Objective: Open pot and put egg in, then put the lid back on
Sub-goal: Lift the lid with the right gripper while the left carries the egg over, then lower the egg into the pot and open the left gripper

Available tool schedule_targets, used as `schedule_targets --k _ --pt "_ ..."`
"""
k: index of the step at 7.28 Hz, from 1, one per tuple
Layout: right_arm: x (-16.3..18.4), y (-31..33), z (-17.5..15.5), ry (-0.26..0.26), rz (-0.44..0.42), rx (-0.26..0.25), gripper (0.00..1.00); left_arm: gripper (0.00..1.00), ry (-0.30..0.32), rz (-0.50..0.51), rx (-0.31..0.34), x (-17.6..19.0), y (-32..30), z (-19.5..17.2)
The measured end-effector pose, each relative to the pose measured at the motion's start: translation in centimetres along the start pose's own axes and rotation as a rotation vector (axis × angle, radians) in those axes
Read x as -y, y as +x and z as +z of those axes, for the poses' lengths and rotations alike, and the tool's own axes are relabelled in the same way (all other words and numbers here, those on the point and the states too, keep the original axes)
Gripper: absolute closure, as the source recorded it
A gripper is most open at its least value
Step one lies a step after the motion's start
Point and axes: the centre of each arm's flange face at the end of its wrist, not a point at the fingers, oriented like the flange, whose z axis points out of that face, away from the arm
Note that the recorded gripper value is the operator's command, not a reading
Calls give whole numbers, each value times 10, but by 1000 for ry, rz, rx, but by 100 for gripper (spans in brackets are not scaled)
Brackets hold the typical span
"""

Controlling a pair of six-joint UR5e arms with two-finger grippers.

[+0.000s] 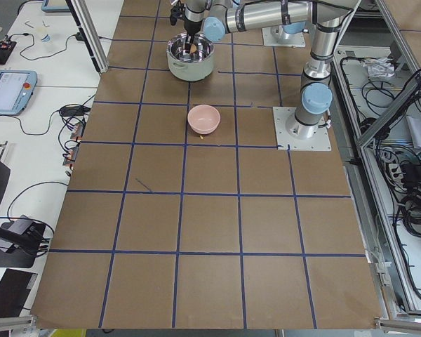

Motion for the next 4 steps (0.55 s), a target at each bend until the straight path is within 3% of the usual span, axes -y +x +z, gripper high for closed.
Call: schedule_targets --k 4 --pt "4 21 -2 -1 -27 5 68 98 92 40 -24 4 58 53"
